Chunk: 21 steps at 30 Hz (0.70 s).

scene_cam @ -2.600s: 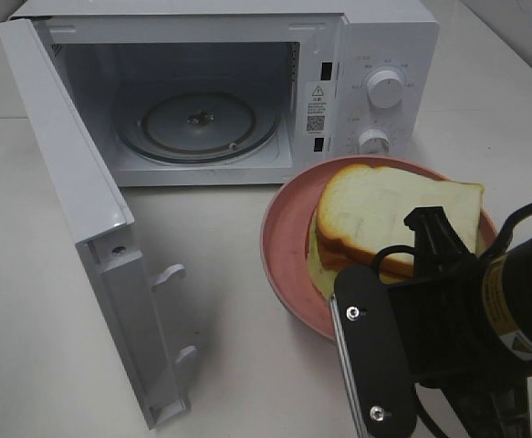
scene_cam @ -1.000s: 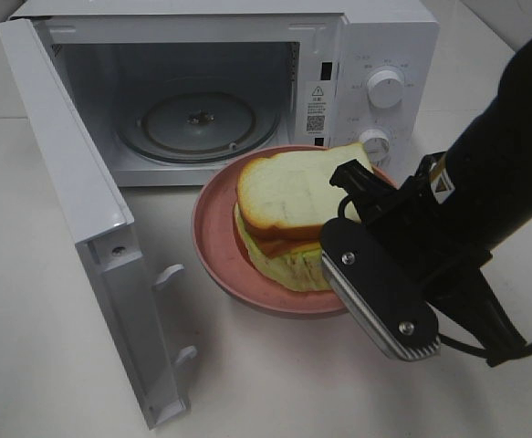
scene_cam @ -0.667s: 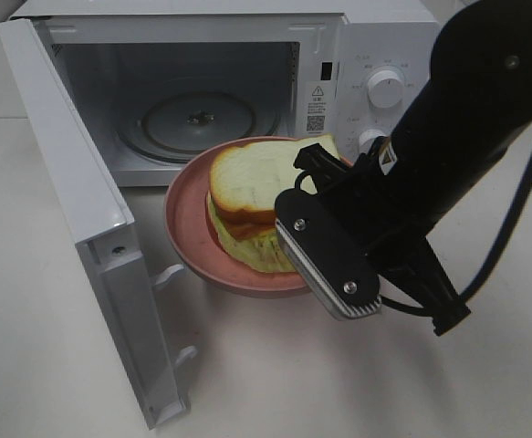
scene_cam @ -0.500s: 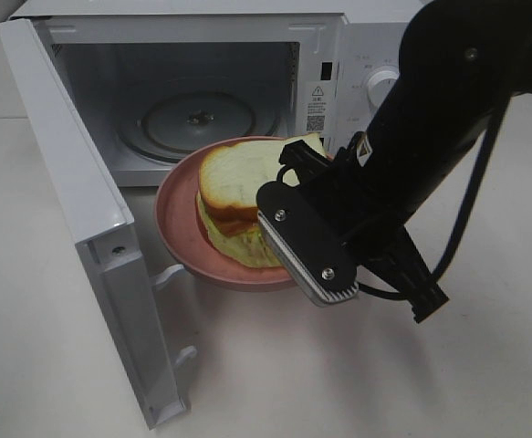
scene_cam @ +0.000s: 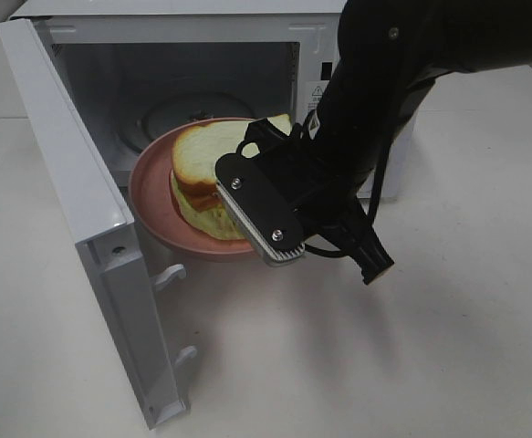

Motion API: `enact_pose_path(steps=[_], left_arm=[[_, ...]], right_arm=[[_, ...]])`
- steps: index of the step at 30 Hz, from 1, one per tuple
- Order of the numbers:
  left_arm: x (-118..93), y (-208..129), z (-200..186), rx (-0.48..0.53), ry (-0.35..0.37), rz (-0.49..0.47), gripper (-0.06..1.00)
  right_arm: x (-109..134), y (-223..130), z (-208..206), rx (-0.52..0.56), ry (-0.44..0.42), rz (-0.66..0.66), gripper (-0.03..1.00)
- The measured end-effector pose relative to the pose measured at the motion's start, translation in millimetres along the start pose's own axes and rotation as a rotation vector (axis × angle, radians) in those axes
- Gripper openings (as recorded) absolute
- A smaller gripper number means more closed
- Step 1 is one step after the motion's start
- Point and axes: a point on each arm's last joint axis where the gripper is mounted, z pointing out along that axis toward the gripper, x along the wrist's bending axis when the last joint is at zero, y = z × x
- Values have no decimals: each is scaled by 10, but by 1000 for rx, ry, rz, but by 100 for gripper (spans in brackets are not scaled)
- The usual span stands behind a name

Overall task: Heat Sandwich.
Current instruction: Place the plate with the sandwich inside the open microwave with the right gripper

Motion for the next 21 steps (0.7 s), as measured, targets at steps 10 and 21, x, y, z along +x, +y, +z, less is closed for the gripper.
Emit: enact_pose_path(steps=[10, 21], left_arm=[[0, 0, 0, 0, 0, 0, 97], [0, 0, 0, 0, 0, 0, 97]], right_arm=[[-320, 10, 122, 1, -1, -8, 2], [-620, -24, 290, 46, -17, 13, 2]])
